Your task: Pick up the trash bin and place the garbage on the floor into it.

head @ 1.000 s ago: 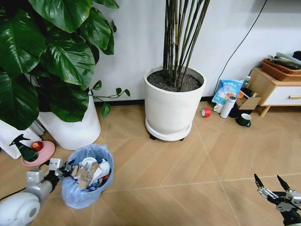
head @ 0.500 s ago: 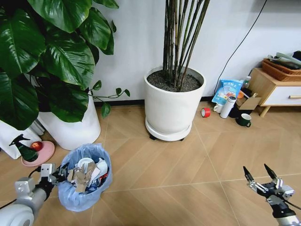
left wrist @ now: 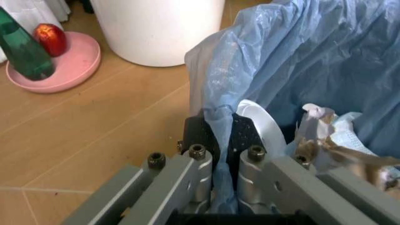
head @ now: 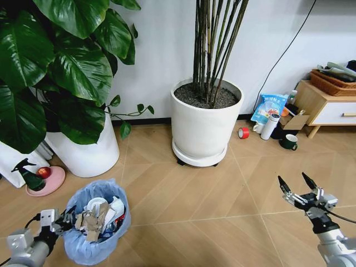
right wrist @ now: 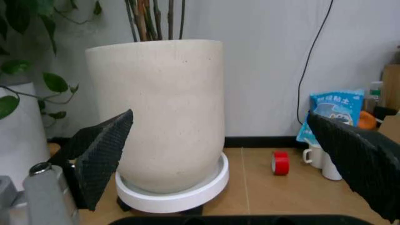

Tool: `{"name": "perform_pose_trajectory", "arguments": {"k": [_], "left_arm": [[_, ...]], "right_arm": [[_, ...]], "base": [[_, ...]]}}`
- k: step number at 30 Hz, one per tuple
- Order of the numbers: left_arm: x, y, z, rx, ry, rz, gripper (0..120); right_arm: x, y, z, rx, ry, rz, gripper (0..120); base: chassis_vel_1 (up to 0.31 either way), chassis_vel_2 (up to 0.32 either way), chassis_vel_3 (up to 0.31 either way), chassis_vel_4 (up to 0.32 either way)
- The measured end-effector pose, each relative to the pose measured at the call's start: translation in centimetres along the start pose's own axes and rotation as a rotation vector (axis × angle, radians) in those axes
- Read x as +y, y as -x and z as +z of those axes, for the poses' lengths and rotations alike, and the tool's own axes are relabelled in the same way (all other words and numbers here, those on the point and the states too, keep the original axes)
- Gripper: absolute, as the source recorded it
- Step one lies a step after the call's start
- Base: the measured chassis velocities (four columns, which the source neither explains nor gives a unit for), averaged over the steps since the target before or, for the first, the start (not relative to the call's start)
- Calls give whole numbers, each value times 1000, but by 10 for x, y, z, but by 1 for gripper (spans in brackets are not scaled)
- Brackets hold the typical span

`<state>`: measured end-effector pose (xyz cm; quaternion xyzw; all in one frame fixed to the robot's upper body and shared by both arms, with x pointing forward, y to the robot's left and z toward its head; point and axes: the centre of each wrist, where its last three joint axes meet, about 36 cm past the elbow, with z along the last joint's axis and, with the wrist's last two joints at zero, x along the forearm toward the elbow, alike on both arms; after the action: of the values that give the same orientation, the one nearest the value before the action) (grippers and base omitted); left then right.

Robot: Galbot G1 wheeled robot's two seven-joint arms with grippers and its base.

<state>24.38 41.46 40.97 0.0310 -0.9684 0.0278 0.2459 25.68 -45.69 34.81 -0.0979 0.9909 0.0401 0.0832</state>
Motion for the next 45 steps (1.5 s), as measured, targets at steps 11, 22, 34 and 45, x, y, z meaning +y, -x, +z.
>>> {"name": "perform_pose_trajectory", "arguments": {"k": [11,22,34,45], "left_arm": [[1,-1,-6,-9,11,2,0],[0,0,-13,-16,18,9,0],[2,3,-20,-25,24,15,0],[1,6,-23,-32,23,21,0]], "right_arm": [[-9,-9,3,15,-23,-16,100],[-7,-18,6,9,-20,-26,100],[-7,-20,3,6,-35,-45,100],[-9,-20,2,8,-43,-58,100]], "base": [[0,0,0,0],[62,-46,-49,46],[4,-5,-3,5],[48,-47,-52,55]]}}
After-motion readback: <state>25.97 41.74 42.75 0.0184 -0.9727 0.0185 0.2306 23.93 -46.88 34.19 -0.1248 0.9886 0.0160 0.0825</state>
